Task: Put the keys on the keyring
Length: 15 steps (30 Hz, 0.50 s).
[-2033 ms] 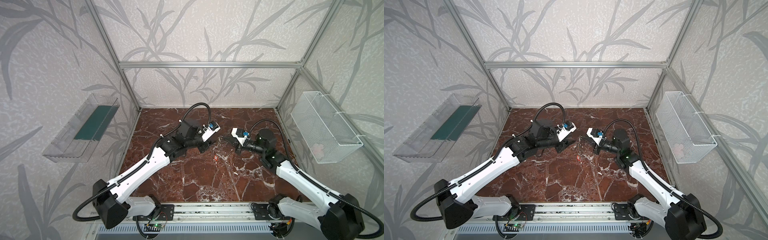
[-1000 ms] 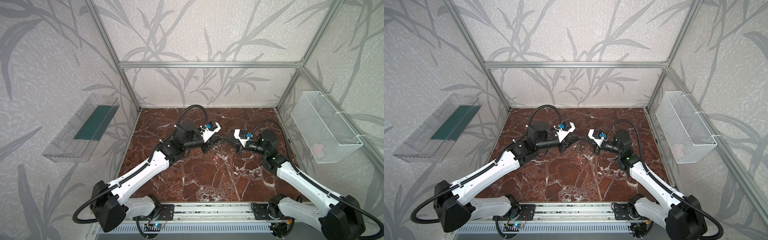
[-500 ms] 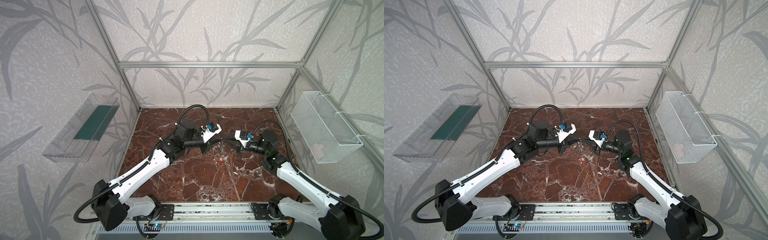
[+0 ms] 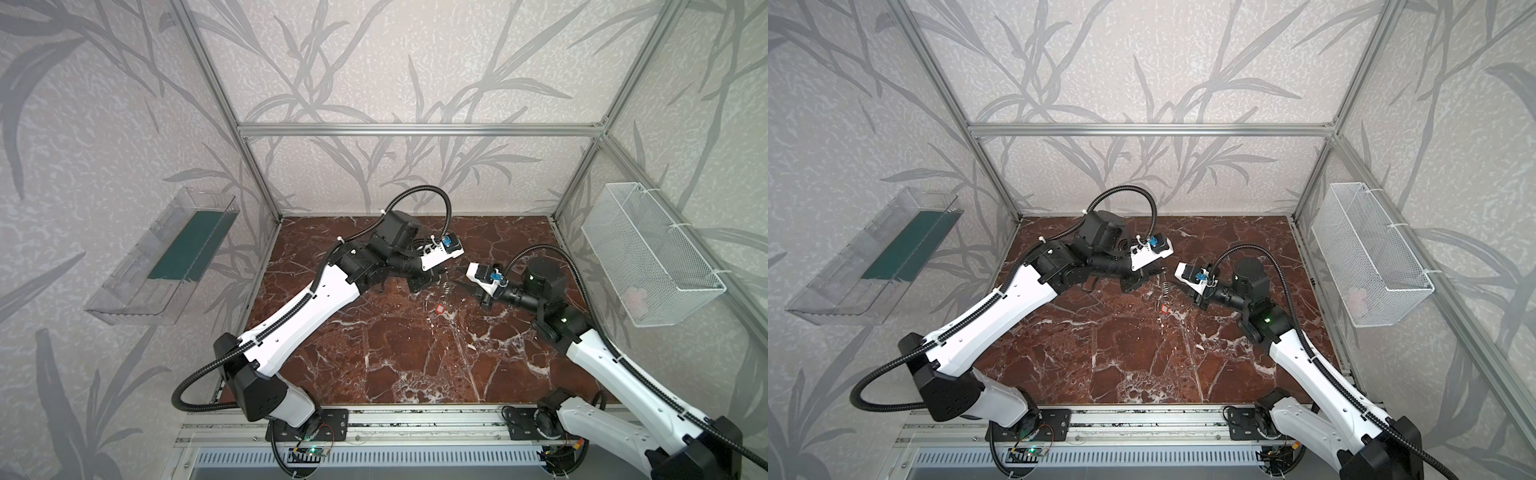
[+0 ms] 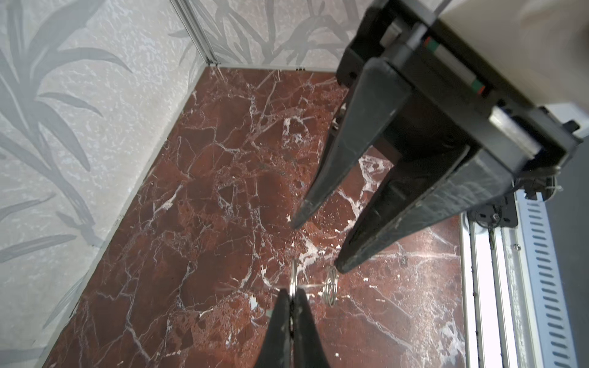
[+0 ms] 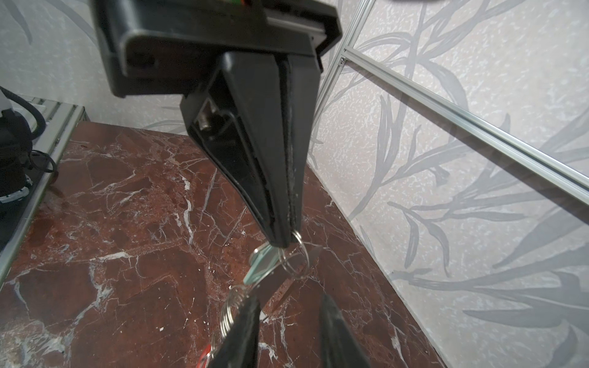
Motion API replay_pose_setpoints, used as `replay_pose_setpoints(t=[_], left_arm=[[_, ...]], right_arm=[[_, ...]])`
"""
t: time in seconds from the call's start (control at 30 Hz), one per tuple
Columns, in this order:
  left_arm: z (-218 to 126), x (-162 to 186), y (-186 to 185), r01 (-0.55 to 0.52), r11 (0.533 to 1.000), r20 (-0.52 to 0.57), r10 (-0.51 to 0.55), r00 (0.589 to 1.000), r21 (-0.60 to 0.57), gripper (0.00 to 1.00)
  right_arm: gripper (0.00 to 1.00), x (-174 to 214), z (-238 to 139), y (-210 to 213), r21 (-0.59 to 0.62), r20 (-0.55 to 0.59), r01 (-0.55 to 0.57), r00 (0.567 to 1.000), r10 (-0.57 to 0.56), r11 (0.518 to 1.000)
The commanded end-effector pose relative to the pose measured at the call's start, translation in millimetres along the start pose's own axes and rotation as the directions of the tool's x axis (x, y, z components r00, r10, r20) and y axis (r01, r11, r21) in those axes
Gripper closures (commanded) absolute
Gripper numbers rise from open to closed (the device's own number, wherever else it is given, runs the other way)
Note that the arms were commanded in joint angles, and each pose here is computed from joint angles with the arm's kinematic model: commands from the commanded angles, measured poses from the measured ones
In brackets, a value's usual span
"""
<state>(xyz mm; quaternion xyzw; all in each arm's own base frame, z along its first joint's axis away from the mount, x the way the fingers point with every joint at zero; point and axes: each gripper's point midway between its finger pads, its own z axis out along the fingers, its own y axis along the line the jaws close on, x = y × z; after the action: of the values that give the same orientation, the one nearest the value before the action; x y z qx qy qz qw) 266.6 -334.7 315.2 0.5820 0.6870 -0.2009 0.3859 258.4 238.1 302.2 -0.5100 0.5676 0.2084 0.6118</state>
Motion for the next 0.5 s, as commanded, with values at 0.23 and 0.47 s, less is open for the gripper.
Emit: replay_pose_setpoints(t=[0.23,0.47], left_arm=[[-2.1,7.1,-12.2,-0.075,0.997,-0.113,0.075,0.991,0.004,1.00],[1.7,0.1,-18.2,-0.079,0.997,-0.089,0.080,0.993,0.020,1.00]], right_arm=[[0.73,-17.1,-2.6,3.0,-0.004,0.041,0.065,0.997,-0.065,0.998],[0.77,-12.1,7.0,13.4,-0.051,0.049,0.046,0.998,-0.044,0.998]])
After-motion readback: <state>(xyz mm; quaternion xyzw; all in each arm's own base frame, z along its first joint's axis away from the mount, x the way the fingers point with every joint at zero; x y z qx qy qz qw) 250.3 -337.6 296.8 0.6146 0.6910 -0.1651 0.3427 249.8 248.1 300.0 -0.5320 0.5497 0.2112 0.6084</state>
